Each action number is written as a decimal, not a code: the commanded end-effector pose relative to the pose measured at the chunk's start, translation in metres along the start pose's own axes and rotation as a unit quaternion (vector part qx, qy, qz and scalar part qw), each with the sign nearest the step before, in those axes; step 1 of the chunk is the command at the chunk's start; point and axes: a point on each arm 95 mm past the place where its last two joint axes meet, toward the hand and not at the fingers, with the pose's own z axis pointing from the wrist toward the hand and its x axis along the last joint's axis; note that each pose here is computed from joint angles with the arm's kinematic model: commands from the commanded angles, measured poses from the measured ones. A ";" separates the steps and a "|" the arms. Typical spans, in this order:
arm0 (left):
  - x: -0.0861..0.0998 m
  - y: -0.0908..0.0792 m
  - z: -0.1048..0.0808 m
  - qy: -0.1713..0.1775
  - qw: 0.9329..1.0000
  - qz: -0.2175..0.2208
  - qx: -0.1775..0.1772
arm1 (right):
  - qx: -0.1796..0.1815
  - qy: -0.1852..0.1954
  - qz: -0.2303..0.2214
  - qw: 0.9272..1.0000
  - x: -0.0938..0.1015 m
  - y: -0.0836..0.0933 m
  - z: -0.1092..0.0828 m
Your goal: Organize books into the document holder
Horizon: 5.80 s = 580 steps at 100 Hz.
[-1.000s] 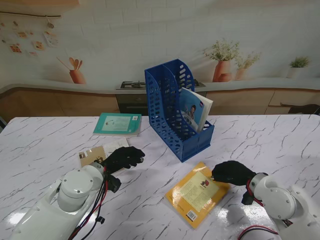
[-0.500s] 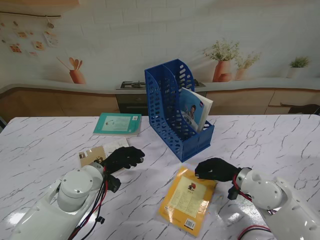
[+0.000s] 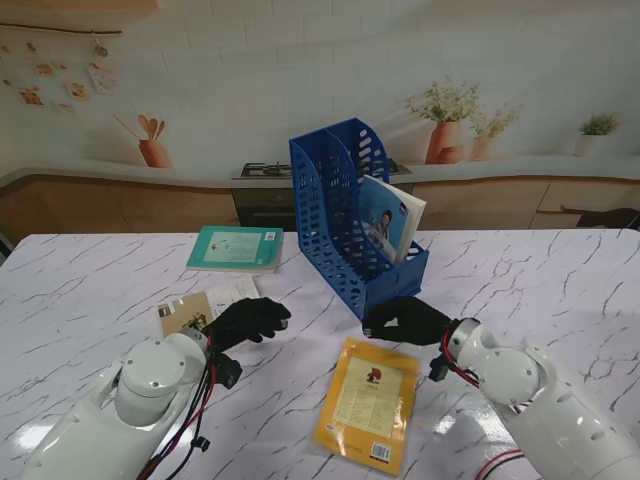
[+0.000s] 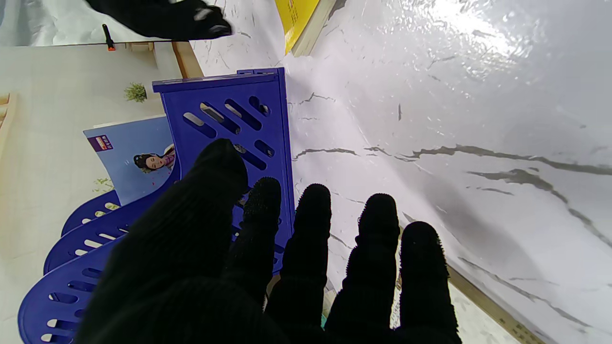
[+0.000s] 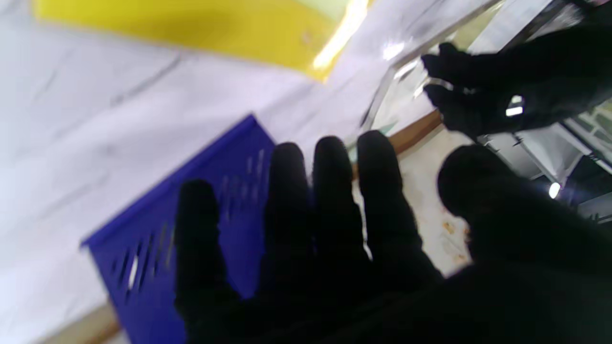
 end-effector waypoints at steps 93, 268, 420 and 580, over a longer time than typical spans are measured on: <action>0.003 0.009 0.002 0.011 1.000 0.000 -0.010 | 0.036 -0.058 0.120 0.990 -0.005 -0.062 -0.051; -0.014 0.055 0.024 -0.083 0.990 -0.065 -0.096 | 0.087 -0.330 0.253 0.905 0.016 -0.033 -0.053; -0.023 0.078 0.023 -0.126 0.983 -0.082 -0.107 | 0.065 -0.353 0.485 0.797 0.033 -0.063 -0.024; -0.013 0.070 0.024 -0.011 0.992 -0.120 -0.046 | 0.048 -0.340 0.547 0.763 0.041 -0.073 -0.004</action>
